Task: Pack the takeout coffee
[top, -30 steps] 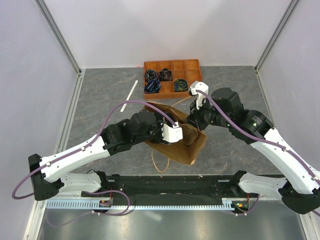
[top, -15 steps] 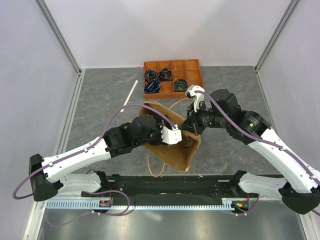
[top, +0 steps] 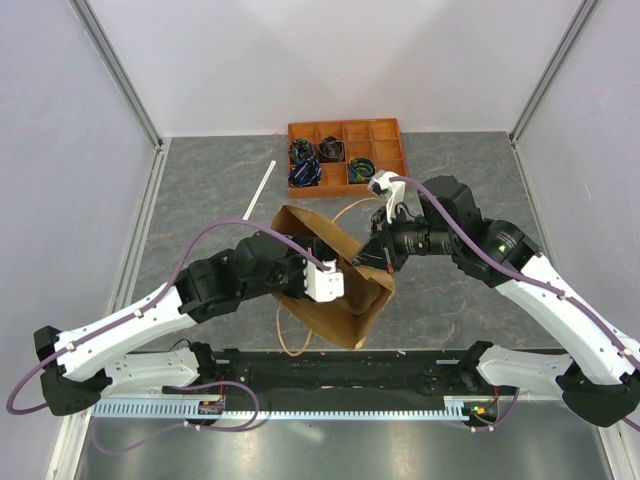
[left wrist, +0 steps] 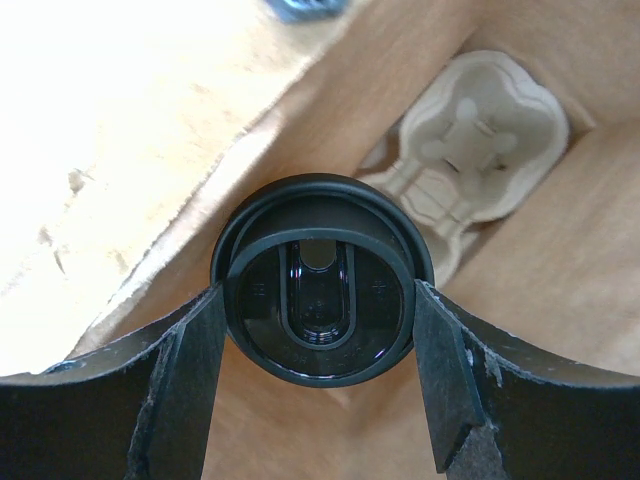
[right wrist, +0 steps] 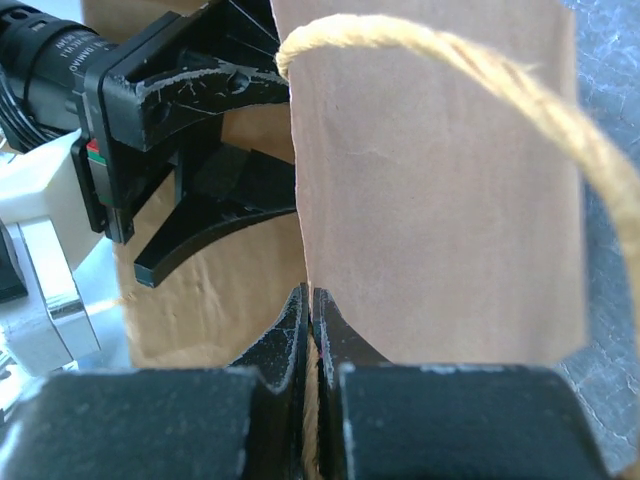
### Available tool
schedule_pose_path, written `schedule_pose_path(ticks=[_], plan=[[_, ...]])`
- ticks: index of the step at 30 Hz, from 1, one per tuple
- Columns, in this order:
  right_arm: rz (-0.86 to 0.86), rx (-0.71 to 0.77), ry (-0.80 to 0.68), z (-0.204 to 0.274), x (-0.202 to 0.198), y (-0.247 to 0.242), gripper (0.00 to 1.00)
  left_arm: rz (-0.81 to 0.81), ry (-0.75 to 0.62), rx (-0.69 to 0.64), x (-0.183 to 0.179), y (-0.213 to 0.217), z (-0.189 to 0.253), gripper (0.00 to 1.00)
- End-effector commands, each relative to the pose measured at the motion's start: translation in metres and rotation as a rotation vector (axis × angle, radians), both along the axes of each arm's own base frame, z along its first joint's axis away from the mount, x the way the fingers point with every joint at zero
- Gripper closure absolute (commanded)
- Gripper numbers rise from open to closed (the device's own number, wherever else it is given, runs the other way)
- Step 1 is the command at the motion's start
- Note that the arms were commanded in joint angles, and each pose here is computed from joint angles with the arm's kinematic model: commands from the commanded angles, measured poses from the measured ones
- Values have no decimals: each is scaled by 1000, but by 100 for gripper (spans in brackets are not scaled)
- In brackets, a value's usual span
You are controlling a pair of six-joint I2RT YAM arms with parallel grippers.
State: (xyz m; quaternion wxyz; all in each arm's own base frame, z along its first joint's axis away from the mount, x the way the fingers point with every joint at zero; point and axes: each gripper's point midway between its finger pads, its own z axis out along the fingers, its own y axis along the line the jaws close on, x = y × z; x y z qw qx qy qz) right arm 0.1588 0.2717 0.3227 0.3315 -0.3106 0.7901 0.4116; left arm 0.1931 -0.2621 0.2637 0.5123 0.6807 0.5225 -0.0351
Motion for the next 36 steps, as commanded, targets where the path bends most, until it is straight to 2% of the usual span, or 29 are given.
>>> schedule_pose_path(ticks=[1,4,8,13,19,24,28,36], plan=[[54,18,8,-3,-10,2,100,-48,-23,40,-3,1,-1,71],[134,10,52,-15,-21,7,100,-79,-30,39,-7,1,-1,71],[178,-5,28,-16,-20,11,100,-214,-32,59,-27,0,-4,71],[184,-77,-32,-13,-7,8,100,-261,7,120,-34,0,-11,75],[177,-127,-107,1,10,9,100,-268,21,46,-35,-13,30,74],[146,-174,-113,-3,42,8,100,-286,24,78,-33,-18,39,74],[249,-222,-75,-13,33,6,100,-299,40,93,-30,-27,34,74],[432,-197,-153,-12,28,13,100,-352,73,91,-27,-51,25,75]])
